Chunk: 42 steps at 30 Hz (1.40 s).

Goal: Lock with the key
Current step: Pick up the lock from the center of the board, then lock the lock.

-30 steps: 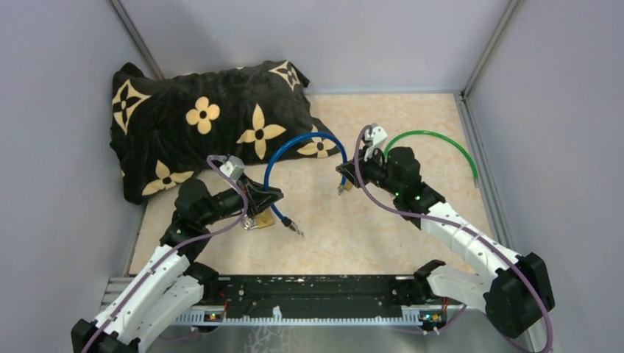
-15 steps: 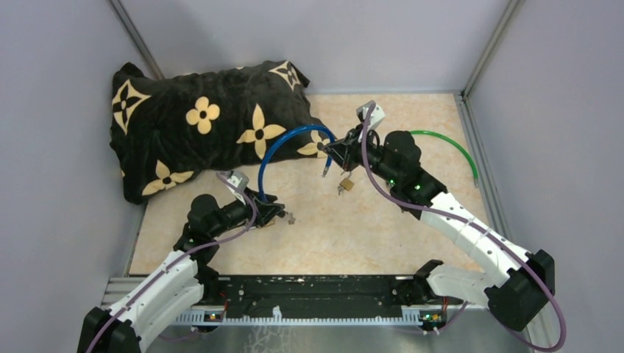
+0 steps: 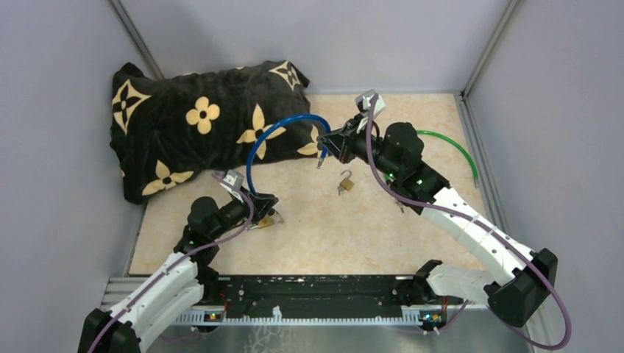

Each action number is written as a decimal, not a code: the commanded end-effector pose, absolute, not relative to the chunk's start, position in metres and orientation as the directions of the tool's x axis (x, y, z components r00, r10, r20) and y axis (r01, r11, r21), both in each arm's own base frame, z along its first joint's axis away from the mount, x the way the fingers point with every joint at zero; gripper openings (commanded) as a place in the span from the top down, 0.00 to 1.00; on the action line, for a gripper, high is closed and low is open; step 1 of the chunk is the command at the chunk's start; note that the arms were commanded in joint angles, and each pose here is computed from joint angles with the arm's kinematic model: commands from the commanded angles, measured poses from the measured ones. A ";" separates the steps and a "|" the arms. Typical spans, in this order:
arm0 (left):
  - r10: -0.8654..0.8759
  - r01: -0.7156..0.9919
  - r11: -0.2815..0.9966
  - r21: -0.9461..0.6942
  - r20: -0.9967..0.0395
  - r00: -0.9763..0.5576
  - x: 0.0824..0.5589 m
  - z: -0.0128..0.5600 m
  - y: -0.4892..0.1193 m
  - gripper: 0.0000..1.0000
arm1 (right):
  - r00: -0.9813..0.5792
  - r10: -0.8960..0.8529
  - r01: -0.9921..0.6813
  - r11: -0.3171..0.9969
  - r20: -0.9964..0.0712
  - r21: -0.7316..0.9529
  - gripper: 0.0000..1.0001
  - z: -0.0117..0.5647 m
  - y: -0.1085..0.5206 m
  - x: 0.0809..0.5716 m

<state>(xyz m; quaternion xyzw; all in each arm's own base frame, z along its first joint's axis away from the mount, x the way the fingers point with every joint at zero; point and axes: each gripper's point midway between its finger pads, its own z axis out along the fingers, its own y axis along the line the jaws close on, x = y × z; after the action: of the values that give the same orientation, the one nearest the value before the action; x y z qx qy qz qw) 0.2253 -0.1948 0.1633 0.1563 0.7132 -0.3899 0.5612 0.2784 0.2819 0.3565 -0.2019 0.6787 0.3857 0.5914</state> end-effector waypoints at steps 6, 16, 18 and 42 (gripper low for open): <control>-0.369 0.694 0.588 -0.415 -0.901 -0.227 0.227 0.233 -0.191 1.00 | -0.063 0.339 -0.817 0.523 -0.939 0.243 1.00 0.459 0.287 0.261; -0.703 0.823 0.519 -0.232 -0.664 0.256 0.168 0.456 -0.128 1.00 | 0.055 0.404 -0.970 0.239 -0.913 0.048 1.00 0.538 0.390 0.181; -0.757 0.822 0.491 -0.288 -0.608 0.239 0.161 0.464 -0.116 1.00 | 0.060 0.446 -0.980 0.198 -0.893 0.033 1.00 0.553 0.401 0.173; -0.859 0.789 0.478 -0.387 -0.395 0.327 0.142 0.466 -0.067 1.00 | 0.069 0.390 -0.992 0.127 -0.918 -0.020 1.00 0.552 0.475 0.155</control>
<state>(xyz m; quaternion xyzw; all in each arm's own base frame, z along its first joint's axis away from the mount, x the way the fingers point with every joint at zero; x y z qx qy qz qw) 0.1555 -0.0728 0.4542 -0.0583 0.3170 -0.4998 0.8039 0.1663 0.4837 0.5093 -0.3819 0.4524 0.5339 0.6036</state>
